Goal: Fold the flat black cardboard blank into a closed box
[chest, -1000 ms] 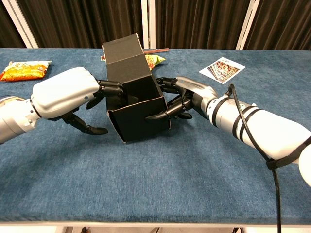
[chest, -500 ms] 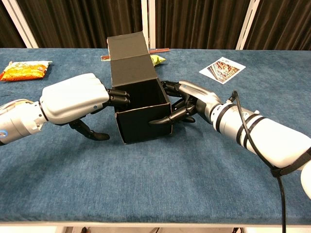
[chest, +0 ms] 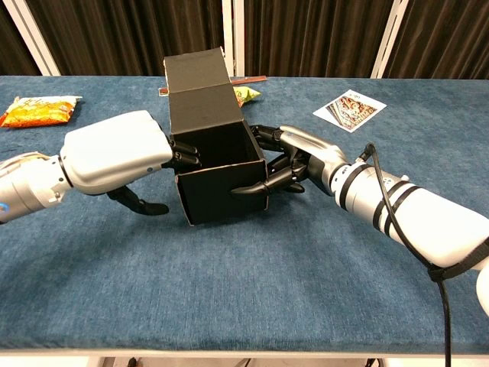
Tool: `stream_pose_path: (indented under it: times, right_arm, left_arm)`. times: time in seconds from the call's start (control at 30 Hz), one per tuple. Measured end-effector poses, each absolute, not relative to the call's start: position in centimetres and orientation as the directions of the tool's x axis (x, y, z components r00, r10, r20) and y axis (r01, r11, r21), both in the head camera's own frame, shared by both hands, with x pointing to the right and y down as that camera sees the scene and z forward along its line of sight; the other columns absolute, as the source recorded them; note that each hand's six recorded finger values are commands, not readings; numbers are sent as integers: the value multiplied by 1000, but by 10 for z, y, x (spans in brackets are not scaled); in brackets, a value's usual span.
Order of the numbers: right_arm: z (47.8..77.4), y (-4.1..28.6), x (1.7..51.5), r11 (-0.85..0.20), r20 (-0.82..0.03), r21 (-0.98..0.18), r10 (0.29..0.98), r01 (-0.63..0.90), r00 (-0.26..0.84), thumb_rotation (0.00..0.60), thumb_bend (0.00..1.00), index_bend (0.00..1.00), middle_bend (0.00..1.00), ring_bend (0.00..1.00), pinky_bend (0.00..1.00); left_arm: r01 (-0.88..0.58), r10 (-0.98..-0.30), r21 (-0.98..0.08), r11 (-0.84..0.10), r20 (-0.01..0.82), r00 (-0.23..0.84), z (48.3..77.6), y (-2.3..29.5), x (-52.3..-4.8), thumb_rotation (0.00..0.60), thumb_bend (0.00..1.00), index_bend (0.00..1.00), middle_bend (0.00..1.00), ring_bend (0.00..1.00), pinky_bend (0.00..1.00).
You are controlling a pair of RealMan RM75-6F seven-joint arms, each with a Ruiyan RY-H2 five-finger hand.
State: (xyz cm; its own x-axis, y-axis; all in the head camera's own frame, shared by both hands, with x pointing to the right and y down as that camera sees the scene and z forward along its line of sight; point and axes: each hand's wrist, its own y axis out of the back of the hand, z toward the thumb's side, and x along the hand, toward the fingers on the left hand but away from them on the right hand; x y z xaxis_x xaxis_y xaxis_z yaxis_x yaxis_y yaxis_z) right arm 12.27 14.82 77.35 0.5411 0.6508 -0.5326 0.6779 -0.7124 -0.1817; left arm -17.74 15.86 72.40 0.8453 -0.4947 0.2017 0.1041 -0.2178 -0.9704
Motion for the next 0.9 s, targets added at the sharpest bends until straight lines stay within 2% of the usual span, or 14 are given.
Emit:
stream_pose_path:
  times: [0.1,0.3,0.4,0.63,0.77,0.9]
  right_arm:
    - [772,148,121,-706,-523,-169,655,687,545,600,176,230,356,757,1000]
    - [769,145,115,-701,-505,-154,661,696,554,600,176,230,356,756,1000]
    - [768,144,112,-698,-502,-150,664,700,554,600,176,230,356,757,1000]
    - [767,137,109,-687,-498,-155,675,710,544,600,176,230,353,756,1000]
    - [768,132,109,-675,-501,-158,684,721,531,600,176,230,353,756,1000]
    - [771,127,110,-666,-505,-167,691,727,517,600,176,230,349,757,1000]
  left_arm:
    - [96,-501,-976,-195,184,846,722,155,-179,600,137,640,604,757,911]
    - [85,-511,-979,-183,169,843,720,151,-183,600,134,622,561,756,911]
    - [84,-519,-980,-181,168,838,720,149,-184,600,120,544,516,754,910]
    - [59,-549,-982,-180,150,822,715,145,-191,600,61,313,313,735,907]
    - [41,-576,-984,-175,135,806,709,142,-198,600,34,240,265,730,905]
    - [33,-591,-985,-169,128,796,706,142,-204,600,21,208,238,729,904]
